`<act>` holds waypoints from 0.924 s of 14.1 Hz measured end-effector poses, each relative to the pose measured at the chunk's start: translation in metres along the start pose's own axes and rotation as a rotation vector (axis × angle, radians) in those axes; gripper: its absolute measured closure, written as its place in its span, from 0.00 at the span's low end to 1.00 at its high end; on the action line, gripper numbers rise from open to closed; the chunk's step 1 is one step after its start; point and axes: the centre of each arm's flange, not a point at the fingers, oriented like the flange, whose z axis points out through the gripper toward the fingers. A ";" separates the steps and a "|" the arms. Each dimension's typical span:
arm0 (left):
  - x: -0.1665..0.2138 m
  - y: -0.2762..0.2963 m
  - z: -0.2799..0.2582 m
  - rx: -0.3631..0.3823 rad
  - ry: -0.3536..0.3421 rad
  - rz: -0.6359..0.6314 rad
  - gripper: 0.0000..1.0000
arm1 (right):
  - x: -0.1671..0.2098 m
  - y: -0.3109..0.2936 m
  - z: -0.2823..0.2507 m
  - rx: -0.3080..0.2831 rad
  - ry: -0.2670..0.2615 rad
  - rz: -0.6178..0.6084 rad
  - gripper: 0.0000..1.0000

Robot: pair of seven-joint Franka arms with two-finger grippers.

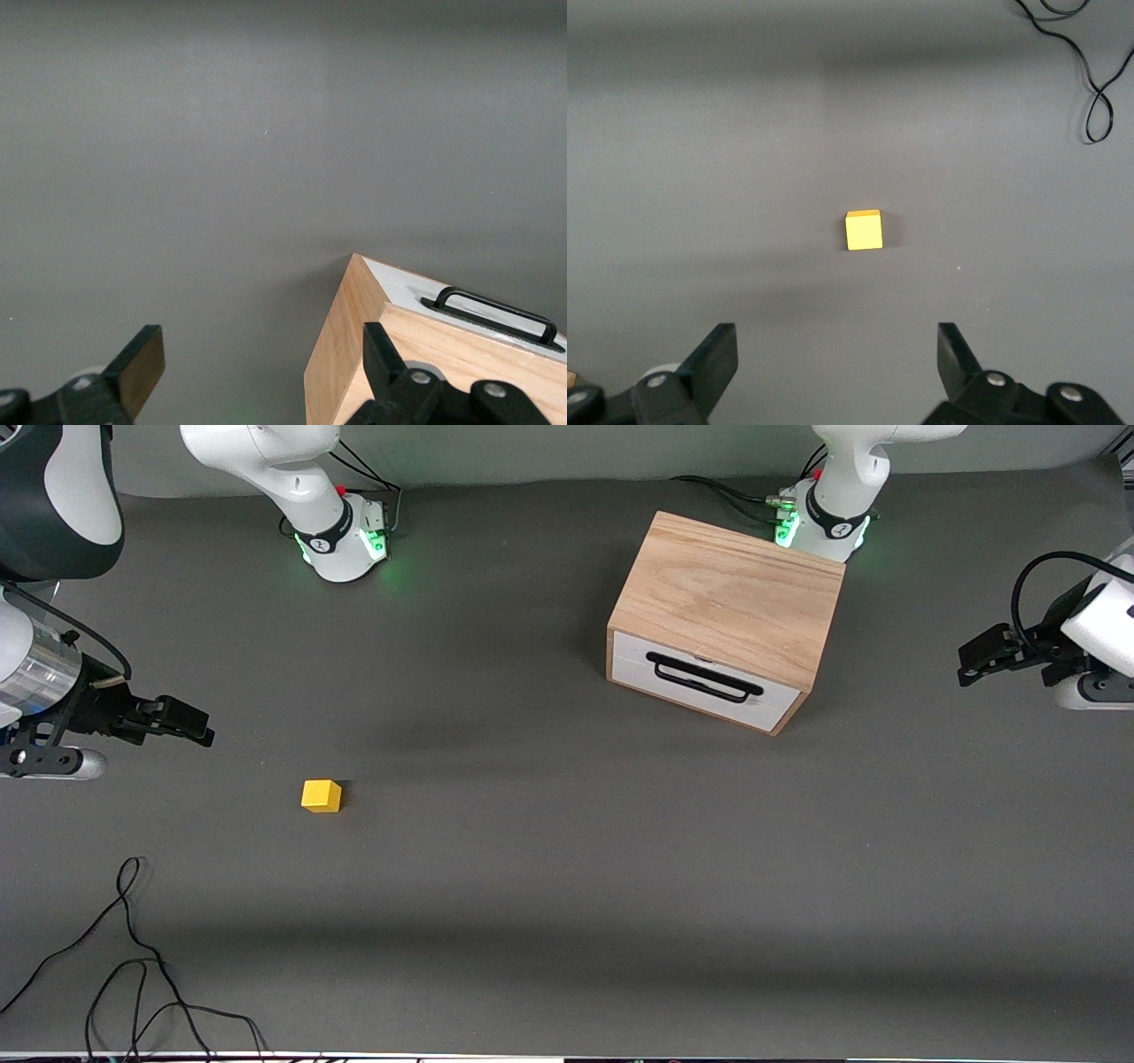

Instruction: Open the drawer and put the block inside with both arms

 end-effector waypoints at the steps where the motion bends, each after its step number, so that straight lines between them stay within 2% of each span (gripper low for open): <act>1: 0.000 0.000 0.000 0.000 0.000 0.000 0.00 | 0.000 0.000 0.000 0.000 0.000 0.000 0.00; 13: 0.000 -0.001 0.002 0.001 -0.006 -0.001 0.00 | 0.003 -0.001 0.009 -0.003 -0.019 -0.002 0.00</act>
